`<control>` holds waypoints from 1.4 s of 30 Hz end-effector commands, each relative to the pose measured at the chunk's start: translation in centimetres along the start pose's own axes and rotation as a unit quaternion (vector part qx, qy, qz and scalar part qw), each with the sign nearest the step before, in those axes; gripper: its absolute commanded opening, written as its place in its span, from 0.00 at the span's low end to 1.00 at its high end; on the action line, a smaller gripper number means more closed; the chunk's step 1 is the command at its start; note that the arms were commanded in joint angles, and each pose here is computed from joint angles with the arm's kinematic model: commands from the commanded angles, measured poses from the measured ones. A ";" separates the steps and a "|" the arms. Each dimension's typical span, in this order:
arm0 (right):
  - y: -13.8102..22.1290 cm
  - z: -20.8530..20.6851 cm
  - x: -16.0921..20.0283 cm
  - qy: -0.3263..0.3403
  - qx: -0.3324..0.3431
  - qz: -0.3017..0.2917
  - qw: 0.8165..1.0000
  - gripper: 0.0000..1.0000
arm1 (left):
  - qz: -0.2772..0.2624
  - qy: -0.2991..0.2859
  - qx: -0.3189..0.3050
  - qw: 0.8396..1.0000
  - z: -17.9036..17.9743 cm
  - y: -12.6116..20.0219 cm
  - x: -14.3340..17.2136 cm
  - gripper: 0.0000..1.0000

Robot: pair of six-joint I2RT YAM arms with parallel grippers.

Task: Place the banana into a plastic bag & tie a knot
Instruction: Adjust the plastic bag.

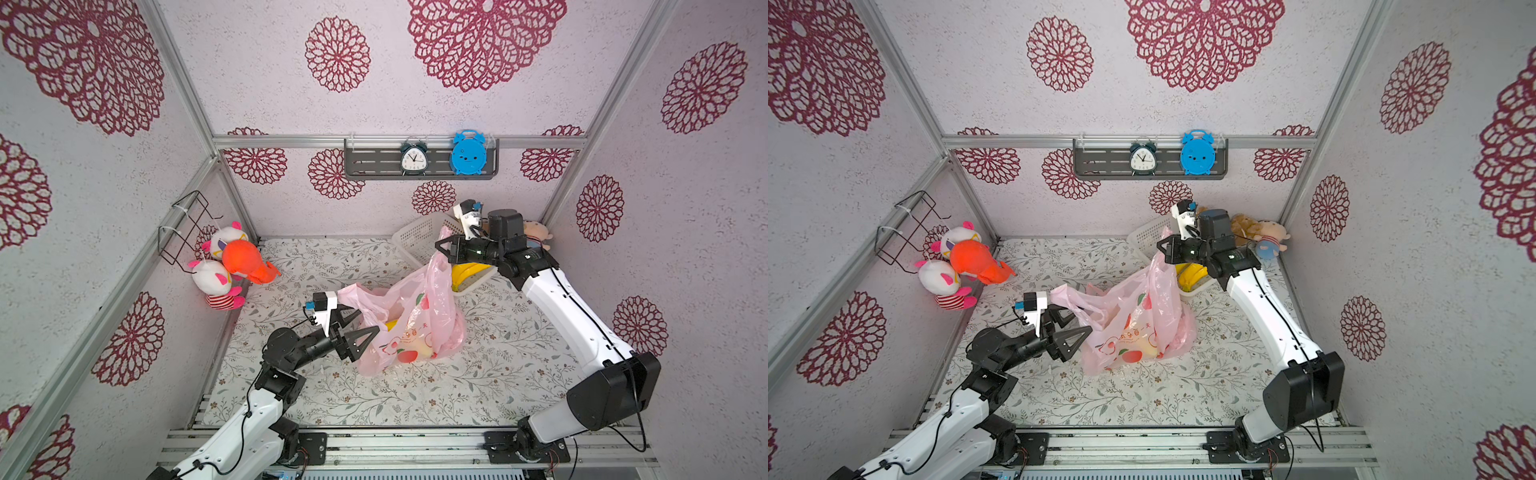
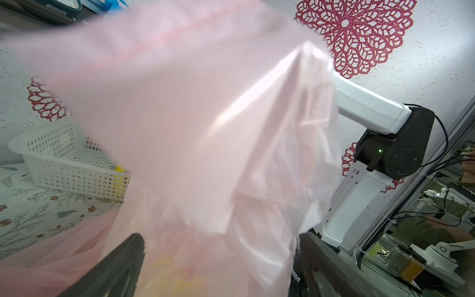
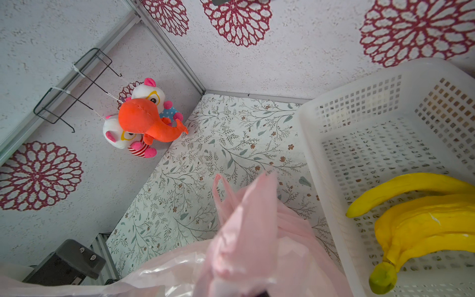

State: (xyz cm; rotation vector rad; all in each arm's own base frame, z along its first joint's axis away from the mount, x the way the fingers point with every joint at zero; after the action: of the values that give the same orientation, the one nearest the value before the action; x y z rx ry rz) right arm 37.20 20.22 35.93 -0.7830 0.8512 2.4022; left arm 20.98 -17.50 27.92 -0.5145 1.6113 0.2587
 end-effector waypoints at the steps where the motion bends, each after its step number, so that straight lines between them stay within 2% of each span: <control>1: 0.9 1.5 -1.3 0.019 -0.026 -0.016 0.999 0.00 | 0.007 -0.029 -0.009 1.000 0.7 -0.5 -0.7 0.97; 9: 0.9 1.6 -1.2 0.016 -0.030 -0.012 0.999 0.00 | -0.002 -0.025 0.031 0.999 1.4 -3.2 -2.1 0.98; 11: 1.0 1.6 -1.1 0.016 -0.031 -0.012 0.999 0.00 | -0.001 -0.017 0.023 1.000 2.1 -3.8 -2.1 0.99; 12: 1.1 1.7 -1.1 0.017 -0.033 -0.012 0.999 0.00 | 0.000 -0.013 0.017 1.000 2.4 -4.1 -2.2 0.95; 13: 1.2 1.7 -1.0 0.016 -0.031 -0.012 0.999 0.00 | 0.002 -0.008 0.014 1.000 2.7 -4.4 -2.2 0.87; 14: 1.2 1.7 -1.0 0.016 -0.031 -0.013 0.999 0.00 | 0.004 -0.005 0.008 1.000 2.9 -4.7 -2.5 0.74; 15: 1.4 1.7 -1.0 0.016 -0.031 -0.013 0.999 0.00 | 0.012 0.001 -0.002 1.000 3.1 -5.0 -2.7 0.56; 16: 1.5 1.8 -1.0 0.017 -0.032 -0.015 0.999 0.00 | 0.021 0.008 -0.015 1.000 3.4 -5.1 -3.0 0.31; 17: 1.7 1.9 -1.1 0.016 -0.029 -0.018 0.999 0.00 | 0.033 0.017 -0.042 0.998 4.0 -5.2 -3.5 0.11; 18: 2.0 2.2 -1.2 0.018 -0.031 -0.021 0.999 0.00 | 0.051 0.024 -0.070 0.996 4.4 -5.2 -4.0 0.00; 22: 3.9 4.2 -1.4 0.036 -0.045 -0.040 0.998 0.00 | 0.110 0.031 -0.204 0.972 6.1 -3.6 -6.5 0.00; 24: 5.1 5.6 -1.3 0.050 -0.058 -0.050 0.996 0.00 | 0.147 0.036 -0.267 0.952 6.7 -2.3 -7.6 0.00; 27: 6.7 7.8 -0.6 0.073 -0.082 -0.055 0.992 0.00 | 0.197 0.049 -0.322 0.924 7.0 -1.0 -8.6 0.00; 30: 8.2 10.1 0.3 0.106 -0.105 -0.061 0.987 0.00 | 0.243 0.059 -0.349 0.903 6.7 -0.4 -8.8 0.00; 35: 9.5 12.8 1.7 0.148 -0.132 -0.049 0.979 0.00 | 0.308 0.067 -0.349 0.883 5.9 0.3 -8.2 0.00; 38: 8.2 12.3 2.3 0.159 -0.124 -0.029 0.979 0.00 | 0.358 0.052 -0.353 0.863 6.4 0.5 -7.4 0.00; 42: 4.9 10.4 3.9 0.186 -0.105 0.032 0.976 0.00 | 0.426 0.029 -0.325 0.844 7.2 -0.4 -5.3 0.00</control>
State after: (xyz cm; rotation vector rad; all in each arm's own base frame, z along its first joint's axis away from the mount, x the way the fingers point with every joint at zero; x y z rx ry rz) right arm 26.96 23.87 44.31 -1.2633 0.6763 2.4328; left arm 28.05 -13.84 34.50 -0.4493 1.7458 1.4006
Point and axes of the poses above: each gripper's point midway between its finger pads, its own y axis back along the fingers, its own z axis along the line the jaws close on, x = y × z, the point moved 4 cm from there along y, back along the fingers, and after that the axes turned 15 degrees about -y, right-handed, at the moved point
